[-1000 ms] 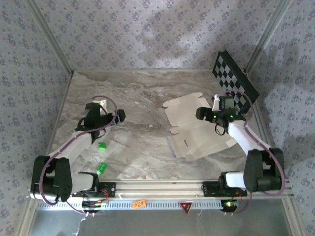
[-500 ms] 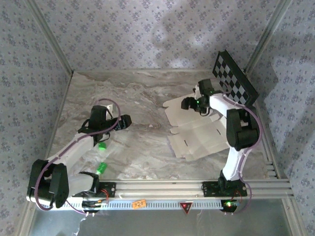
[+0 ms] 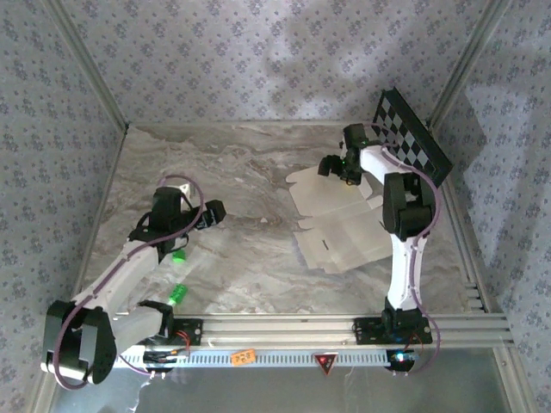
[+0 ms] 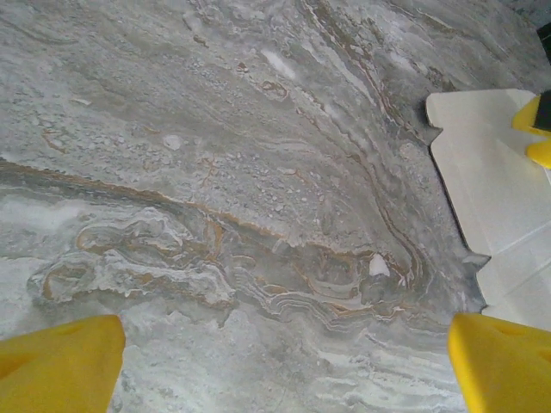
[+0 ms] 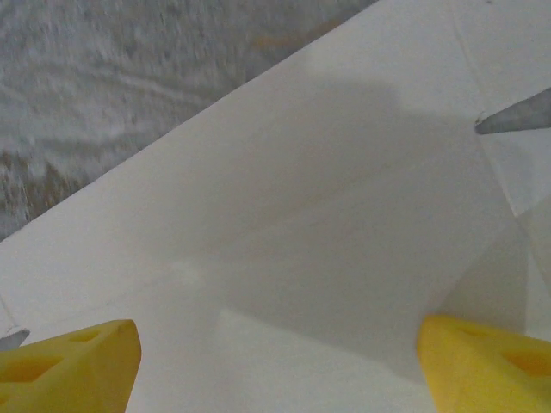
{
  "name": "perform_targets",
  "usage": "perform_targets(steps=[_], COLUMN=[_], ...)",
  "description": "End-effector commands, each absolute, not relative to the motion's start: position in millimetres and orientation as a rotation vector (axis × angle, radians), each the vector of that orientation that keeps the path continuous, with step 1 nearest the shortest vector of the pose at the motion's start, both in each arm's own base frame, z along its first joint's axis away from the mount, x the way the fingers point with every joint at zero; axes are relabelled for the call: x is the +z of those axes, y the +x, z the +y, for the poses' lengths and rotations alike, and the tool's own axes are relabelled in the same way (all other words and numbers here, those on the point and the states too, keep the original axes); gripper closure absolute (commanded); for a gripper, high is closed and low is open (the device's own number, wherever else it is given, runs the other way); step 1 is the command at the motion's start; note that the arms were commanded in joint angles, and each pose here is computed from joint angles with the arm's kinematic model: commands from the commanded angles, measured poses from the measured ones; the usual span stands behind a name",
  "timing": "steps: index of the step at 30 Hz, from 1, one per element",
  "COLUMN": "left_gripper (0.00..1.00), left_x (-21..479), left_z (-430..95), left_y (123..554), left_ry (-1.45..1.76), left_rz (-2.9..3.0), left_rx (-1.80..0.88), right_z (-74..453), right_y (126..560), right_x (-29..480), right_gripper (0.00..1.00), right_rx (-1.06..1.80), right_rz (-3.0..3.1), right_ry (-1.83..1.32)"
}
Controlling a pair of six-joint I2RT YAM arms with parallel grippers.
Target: Fold the paper box
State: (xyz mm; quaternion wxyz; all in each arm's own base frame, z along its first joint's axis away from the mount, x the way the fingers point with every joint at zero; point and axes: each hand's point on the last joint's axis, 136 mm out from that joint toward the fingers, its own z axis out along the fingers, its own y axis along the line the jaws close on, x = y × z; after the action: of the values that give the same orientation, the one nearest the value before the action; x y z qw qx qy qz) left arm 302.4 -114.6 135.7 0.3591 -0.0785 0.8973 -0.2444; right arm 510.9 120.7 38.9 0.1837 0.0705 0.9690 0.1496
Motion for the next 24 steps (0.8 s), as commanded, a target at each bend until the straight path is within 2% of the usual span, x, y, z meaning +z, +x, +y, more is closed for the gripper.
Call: perform_targets(steps=[1, 4, 12, 17, 24], left_gripper=[0.03, 0.03, 0.02, 0.02, 0.02], left_x=[131, 132, 135, 138, 147], left_z=[-106, -102, -94, -95, -96], left_y=[295, 293, 288, 289, 292], left_ry=[-0.231, -0.234, -0.265, -0.275, -0.261], left_rz=[2.330, 2.329, 2.314, 2.308, 2.302], left_rx=[-0.575, -0.563, -0.560, -0.594, -0.600], right_z=[140, 170, 258, 315, 363], right_y=[517, 528, 519, 481, 398], right_x=[22, 21, 24, 25, 36], right_gripper=[0.14, 0.13, 0.13, 0.13, 0.13], right_rx=[0.497, 0.555, 0.733, 0.839, 0.867], right_rz=[2.780, 2.772, 2.799, 2.836, 2.894], right_ry=[0.219, 0.144, -0.053, -0.257, -0.660])
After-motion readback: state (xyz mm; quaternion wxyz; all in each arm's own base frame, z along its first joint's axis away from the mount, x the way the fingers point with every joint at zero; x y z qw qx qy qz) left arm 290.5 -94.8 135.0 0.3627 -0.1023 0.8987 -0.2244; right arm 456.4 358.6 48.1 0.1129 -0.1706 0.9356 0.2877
